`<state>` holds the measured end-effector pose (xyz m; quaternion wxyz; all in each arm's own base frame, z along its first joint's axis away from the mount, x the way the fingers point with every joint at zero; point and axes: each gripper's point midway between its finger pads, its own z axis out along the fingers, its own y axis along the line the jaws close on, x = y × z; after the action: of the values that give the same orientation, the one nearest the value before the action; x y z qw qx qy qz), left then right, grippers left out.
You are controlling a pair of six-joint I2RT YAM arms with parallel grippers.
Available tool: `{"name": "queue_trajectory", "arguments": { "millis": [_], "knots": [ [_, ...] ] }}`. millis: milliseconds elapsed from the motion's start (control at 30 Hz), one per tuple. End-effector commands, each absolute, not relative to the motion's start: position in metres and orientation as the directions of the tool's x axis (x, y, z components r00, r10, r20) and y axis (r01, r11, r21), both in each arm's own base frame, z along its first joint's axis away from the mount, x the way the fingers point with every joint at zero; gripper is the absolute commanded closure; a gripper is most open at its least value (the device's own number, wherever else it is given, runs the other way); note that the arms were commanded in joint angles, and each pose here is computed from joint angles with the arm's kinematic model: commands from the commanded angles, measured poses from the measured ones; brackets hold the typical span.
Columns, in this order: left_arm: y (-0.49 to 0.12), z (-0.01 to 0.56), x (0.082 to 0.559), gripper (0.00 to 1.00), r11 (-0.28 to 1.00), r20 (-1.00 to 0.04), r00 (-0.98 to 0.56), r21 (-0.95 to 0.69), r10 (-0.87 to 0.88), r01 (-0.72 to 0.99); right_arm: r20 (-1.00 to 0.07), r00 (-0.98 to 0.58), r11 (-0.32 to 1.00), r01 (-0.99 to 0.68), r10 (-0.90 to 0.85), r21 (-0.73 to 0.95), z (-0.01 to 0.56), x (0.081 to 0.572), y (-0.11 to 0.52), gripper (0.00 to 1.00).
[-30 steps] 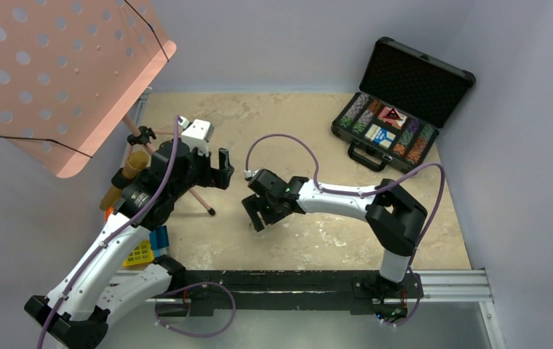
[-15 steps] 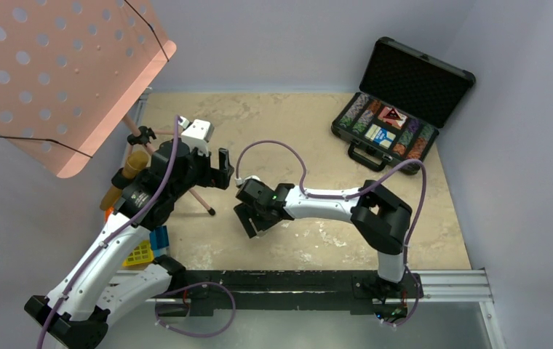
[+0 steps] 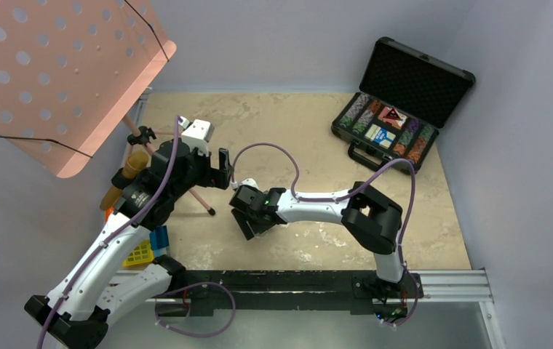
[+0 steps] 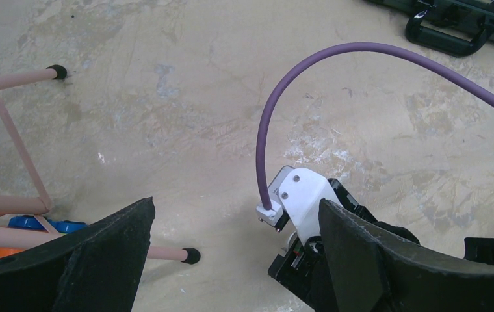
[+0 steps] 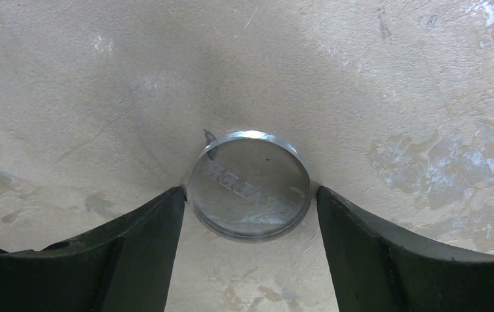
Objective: Pack up texas hold em set
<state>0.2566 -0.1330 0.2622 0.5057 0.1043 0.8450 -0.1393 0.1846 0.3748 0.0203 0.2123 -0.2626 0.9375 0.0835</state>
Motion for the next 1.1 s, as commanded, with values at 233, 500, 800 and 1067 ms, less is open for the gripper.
{"name": "queue_trajectory", "arguments": {
  "millis": [233,500,800,1067],
  "knots": [
    [-0.134,0.271,0.261,0.00,0.939,-0.898,-0.440,-0.140,0.013,0.313,-0.412,-0.785,0.871,-0.489,-0.462,-0.046,0.001,0.184,0.359,0.27],
    [-0.133,0.273,0.261,0.00,0.941,-0.901,-0.433,-0.139,0.009,0.309,-0.416,-0.784,0.872,-0.488,-0.461,-0.047,0.001,0.185,0.358,0.60],
    [-0.130,0.275,0.261,0.00,0.944,-0.905,-0.425,-0.138,0.003,0.301,-0.459,-0.774,0.882,-0.469,-0.436,-0.047,0.015,0.201,0.353,0.82],
    [-0.120,0.288,0.257,0.00,0.951,-0.936,-0.350,-0.138,-0.034,0.278,-0.573,-0.755,0.929,-0.369,-0.318,-0.030,0.077,0.258,0.304,0.81]
  ]
}}
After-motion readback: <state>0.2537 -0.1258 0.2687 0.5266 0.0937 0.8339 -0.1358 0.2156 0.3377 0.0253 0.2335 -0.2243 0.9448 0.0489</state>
